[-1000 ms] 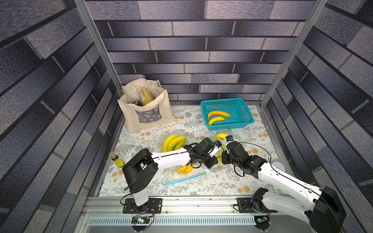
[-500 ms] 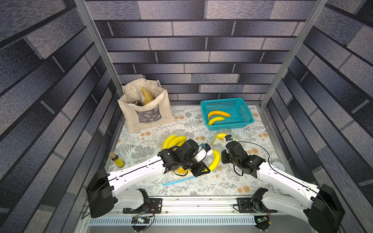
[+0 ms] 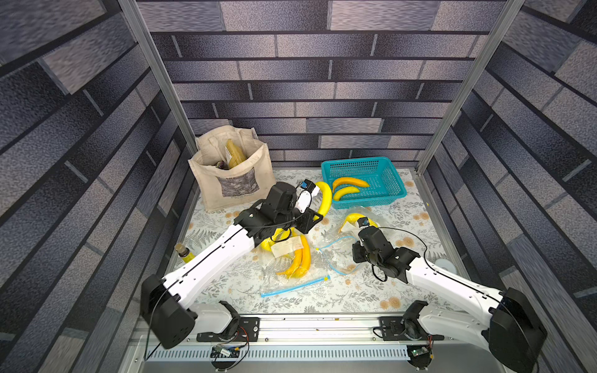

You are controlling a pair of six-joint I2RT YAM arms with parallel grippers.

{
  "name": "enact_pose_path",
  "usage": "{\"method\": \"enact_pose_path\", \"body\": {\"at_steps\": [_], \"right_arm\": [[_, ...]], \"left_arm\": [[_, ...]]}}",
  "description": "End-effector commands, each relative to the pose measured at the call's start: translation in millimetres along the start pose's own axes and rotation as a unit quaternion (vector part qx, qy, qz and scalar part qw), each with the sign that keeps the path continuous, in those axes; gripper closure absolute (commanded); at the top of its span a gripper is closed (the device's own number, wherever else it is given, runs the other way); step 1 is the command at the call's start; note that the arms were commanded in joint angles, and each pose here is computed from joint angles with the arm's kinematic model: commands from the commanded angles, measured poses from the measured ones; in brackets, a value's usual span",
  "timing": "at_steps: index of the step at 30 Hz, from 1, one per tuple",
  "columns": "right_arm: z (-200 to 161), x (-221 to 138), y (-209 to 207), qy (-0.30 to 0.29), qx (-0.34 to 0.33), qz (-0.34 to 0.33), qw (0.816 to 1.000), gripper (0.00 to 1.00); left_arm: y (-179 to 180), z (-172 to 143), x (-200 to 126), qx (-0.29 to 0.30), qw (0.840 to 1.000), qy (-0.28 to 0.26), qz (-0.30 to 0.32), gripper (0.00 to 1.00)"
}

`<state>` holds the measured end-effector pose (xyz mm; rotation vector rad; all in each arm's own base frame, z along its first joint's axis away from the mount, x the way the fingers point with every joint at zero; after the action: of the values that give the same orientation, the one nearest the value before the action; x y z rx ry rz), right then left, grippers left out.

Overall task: Open the zip-top bag and take out the banana
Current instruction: Place the banana in the basket.

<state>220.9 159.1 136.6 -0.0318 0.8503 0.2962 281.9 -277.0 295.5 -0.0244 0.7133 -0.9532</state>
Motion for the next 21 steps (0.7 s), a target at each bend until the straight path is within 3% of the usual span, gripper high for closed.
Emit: {"method": "enact_pose_path", "body": {"at_steps": [1, 6, 11, 14, 16, 18, 20, 21], "right_arm": [[4.6, -2.0, 3.2, -0.013, 0.002, 0.008, 1.000, 1.00], [0.2, 0.4, 3.6, -0.012, 0.015, 0.014, 1.000, 1.00], [-0.6, 1.2, 3.9, -0.011, 0.018, 0.015, 1.000, 1.00], [0.8, -0.4, 3.6, -0.015, 0.018, 0.015, 1.000, 1.00], [1.4, -1.7, 3.0, -0.017, 0.018, 0.014, 1.000, 1.00], [1.6, -2.1, 2.8, -0.018, 0.017, 0.014, 1.000, 1.00], [2.0, -2.0, 2.0, -0.019, 0.013, 0.010, 1.000, 1.00], [2.6, -2.1, 1.7, -0.020, 0.013, 0.008, 1.000, 1.00]], "left_arm": [[24.2, 23.3, 47.4, 0.052, 0.998, 0.022, -0.002, 0.79], [63.3, 54.3, 124.2, 0.068, 0.996, 0.049, 0.007, 0.82], [96.1, 73.5, 175.2, 0.052, 0.997, 0.057, 0.006, 0.80], [116.6, 72.9, 190.1, 0.027, 0.997, 0.068, 0.018, 0.61], [119.5, 69.7, 189.9, 0.015, 0.997, 0.076, 0.019, 0.44], [113.3, 67.1, 183.6, 0.019, 0.996, 0.080, 0.022, 0.35], [102.4, 64.4, 170.2, 0.037, 0.996, 0.066, 0.042, 0.11], [96.4, 66.3, 160.6, 0.047, 0.996, 0.049, 0.053, 0.05]]}}
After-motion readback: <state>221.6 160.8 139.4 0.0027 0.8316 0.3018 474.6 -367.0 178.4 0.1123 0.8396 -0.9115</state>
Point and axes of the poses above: each gripper's point midway between its finger pads, its own x axis out along the fingers, its own y axis along the line the jaws close on, z = x × y, the point moved 5 cm from there along -x, back along the fingers
